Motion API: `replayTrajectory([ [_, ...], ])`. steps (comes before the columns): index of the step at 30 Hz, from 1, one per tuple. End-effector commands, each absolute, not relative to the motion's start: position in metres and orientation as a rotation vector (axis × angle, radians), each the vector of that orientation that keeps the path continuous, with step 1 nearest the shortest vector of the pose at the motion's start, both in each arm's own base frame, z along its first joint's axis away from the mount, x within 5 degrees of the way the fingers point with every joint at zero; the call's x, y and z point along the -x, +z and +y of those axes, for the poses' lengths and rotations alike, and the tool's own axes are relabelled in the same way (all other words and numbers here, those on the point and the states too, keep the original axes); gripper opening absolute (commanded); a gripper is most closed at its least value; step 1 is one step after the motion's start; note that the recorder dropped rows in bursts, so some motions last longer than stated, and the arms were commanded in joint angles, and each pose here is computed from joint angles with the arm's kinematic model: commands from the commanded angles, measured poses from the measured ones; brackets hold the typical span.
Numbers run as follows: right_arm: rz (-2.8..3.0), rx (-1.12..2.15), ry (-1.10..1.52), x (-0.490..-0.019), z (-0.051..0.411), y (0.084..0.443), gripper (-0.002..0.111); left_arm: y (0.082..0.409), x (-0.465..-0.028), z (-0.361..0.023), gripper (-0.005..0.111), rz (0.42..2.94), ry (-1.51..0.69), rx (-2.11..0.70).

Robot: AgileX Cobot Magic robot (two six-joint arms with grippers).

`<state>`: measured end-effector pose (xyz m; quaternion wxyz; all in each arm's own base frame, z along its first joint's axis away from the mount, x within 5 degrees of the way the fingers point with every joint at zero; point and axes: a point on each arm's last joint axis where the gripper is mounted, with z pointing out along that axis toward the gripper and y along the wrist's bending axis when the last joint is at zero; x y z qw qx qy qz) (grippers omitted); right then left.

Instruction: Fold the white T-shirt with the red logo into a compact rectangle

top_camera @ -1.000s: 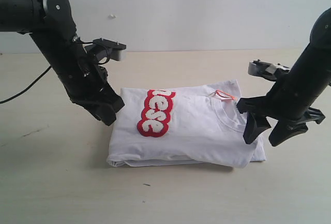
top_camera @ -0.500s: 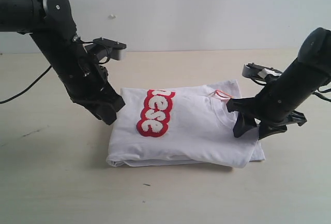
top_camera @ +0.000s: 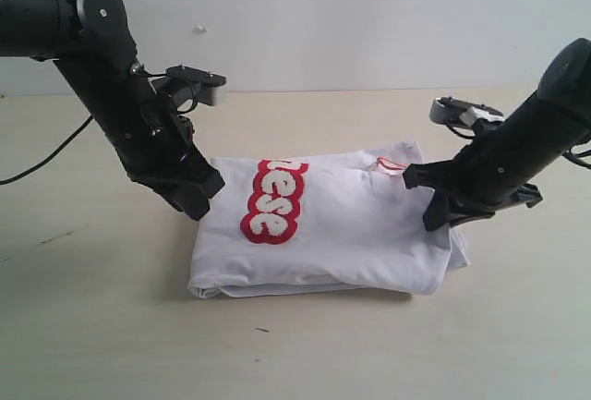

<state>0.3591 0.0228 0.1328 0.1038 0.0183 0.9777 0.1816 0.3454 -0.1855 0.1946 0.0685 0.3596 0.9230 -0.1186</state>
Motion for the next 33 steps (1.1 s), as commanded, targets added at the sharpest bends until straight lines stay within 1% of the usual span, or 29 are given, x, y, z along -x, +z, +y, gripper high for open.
replayTrajectory([
  [1, 2.723, -0.024, 0.616, -0.362, 0.028, 0.171, 0.000, 0.187, -0.346, -0.187, 0.031, 2.801, -0.386, -1.056],
  [6, 2.634, 0.013, 0.665, -0.361, 0.032, 0.194, 0.000, 0.173, -0.348, -0.188, 0.031, 2.841, -0.396, -1.059],
  [14, 2.625, 0.017, 0.645, -0.363, 0.031, 0.195, 0.000, 0.162, -0.348, -0.189, 0.031, 2.878, -0.416, -1.055],
  [16, 2.623, 0.016, 0.643, -0.363, 0.031, 0.195, 0.002, 0.163, -0.347, -0.189, 0.031, 2.880, -0.421, -1.054],
  [19, 2.632, 0.027, 0.633, -0.363, 0.031, 0.193, 0.013, 0.163, -0.347, -0.190, 0.031, 2.885, -0.432, -1.050],
  [23, 2.648, 0.026, 0.630, -0.364, 0.030, 0.187, 0.037, 0.163, -0.347, -0.191, 0.031, 2.886, -0.444, -1.043],
  [25, 2.657, 0.021, 0.630, -0.365, 0.030, 0.183, 0.043, 0.163, -0.346, -0.191, 0.031, 2.893, -0.456, -1.040],
  [33, 2.749, -0.029, 0.594, -0.364, 0.027, 0.164, 0.043, 0.163, -0.345, -0.191, 0.031, 2.898, -0.458, -1.043],
])
